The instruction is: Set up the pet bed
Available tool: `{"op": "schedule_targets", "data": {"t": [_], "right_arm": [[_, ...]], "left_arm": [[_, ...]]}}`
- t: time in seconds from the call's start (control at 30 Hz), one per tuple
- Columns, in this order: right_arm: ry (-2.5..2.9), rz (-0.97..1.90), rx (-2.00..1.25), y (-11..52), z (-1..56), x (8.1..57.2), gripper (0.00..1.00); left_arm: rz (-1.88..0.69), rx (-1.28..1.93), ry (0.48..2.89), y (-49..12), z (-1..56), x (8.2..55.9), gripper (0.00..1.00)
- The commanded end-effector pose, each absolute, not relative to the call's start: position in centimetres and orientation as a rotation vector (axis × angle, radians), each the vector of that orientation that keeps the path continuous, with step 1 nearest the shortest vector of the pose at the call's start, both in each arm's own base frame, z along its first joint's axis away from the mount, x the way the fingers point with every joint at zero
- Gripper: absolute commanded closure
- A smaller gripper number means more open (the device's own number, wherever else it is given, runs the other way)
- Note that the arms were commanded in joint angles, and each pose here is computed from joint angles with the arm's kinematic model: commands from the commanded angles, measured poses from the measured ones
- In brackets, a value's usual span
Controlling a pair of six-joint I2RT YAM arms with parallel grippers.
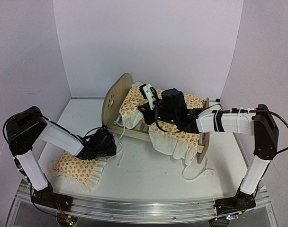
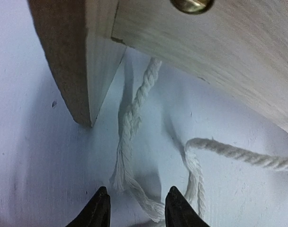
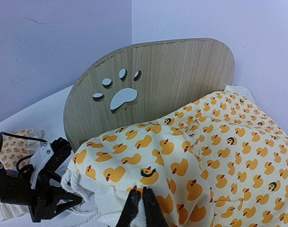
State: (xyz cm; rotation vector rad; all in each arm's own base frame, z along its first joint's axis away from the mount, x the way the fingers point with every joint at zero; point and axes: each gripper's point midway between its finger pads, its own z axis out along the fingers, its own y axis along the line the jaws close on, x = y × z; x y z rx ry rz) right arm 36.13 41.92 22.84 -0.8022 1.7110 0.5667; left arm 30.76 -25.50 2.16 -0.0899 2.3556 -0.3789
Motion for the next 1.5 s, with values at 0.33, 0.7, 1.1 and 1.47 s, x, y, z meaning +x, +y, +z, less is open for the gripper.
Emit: {"op": "schedule_targets", "data": {"t": [0.33,0.7,1.1,1.47], "right_arm": [[1.633,0.602,-0.743,42.1,26.7,36.6,1.0],[1.664,0.577,-0.772,42.2,25.5,36.8,1.0],[1.73,0.532,-0.826,42.6,23.8,37.2,0.99],[1.874,0.36,-1.015,45.1,18.4,35.8,0.79]], "left_arm": [[-0.382,-0.036,2.344,-27.0,1.6,33.6,0.83],[-0.507,0.036,2.214,-23.6,10.0,29.5,1.0],[-0.707,0.065,2.046,-22.5,20.0,26.8,1.0],[-0.585,0.138,1.868,-20.2,30.1,26.8,1.0]]}}
